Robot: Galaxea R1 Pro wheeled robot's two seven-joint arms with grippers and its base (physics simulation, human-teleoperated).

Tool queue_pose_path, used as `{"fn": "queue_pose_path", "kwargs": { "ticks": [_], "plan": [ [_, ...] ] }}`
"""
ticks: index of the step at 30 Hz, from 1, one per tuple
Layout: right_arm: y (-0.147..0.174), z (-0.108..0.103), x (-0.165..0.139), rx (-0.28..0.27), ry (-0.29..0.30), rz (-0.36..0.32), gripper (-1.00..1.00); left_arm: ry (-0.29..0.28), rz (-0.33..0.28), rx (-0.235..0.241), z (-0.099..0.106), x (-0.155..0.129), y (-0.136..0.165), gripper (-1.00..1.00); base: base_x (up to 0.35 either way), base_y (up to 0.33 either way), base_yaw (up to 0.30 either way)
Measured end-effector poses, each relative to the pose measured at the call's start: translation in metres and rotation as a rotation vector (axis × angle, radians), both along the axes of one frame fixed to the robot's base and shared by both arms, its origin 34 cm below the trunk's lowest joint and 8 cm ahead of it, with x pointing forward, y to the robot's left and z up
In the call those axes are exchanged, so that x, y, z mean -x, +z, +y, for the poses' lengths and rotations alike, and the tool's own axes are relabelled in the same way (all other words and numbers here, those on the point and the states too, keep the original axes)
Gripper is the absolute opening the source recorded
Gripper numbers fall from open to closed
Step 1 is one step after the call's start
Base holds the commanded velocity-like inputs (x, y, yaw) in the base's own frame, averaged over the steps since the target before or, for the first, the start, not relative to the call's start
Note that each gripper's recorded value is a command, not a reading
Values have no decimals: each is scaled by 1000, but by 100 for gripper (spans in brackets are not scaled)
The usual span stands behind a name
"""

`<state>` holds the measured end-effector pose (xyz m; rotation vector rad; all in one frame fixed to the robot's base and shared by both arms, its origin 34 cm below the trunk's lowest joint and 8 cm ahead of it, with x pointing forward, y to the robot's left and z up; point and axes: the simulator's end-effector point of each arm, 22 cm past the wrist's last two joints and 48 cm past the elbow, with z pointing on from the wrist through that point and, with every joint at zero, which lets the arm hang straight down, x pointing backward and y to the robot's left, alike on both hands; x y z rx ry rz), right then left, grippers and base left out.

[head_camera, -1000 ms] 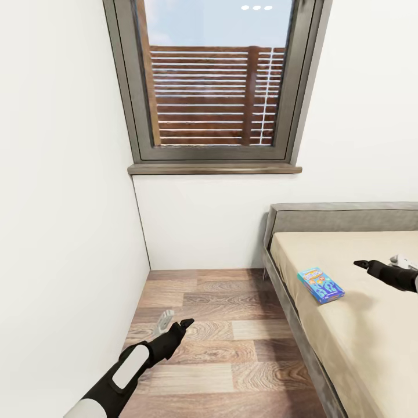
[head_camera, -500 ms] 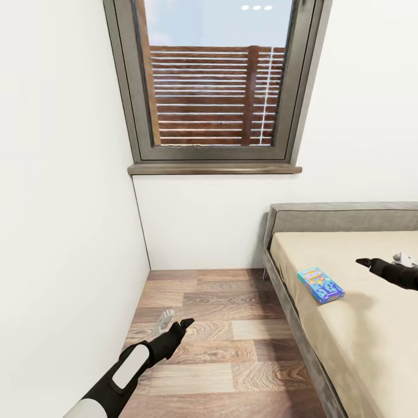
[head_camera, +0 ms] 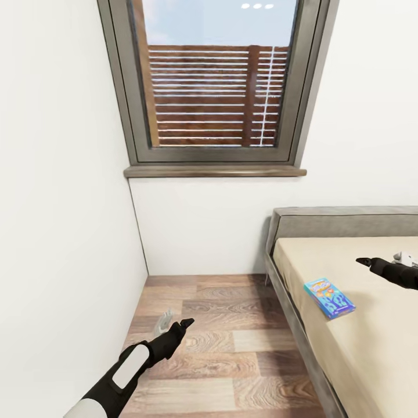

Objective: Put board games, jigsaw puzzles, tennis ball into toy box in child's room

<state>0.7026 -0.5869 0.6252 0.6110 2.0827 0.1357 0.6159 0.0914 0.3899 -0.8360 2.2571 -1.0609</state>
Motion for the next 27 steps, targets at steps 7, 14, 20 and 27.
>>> {"fn": "queue_pose_path", "kwargs": {
  "ticks": [7, 14, 20, 27],
  "plan": [
    [0, 0, 0, 0, 0, 0, 100, 0, 0, 0, 0, 0, 0, 100, 304, 0, 0],
    [0, 0, 0, 1, 0, 0, 100, -1, 0, -1, 0, 0, 0, 100, 324, 0, 0],
    [0, 0, 0, 1, 0, 0, 100, -1, 0, -1, 0, 0, 0, 100, 331, 0, 0],
    [1, 0, 0, 3, -1, -2, 100, -2, 0, -1, 0, 0, 0, 100, 334, 0, 0]
  ]
}}
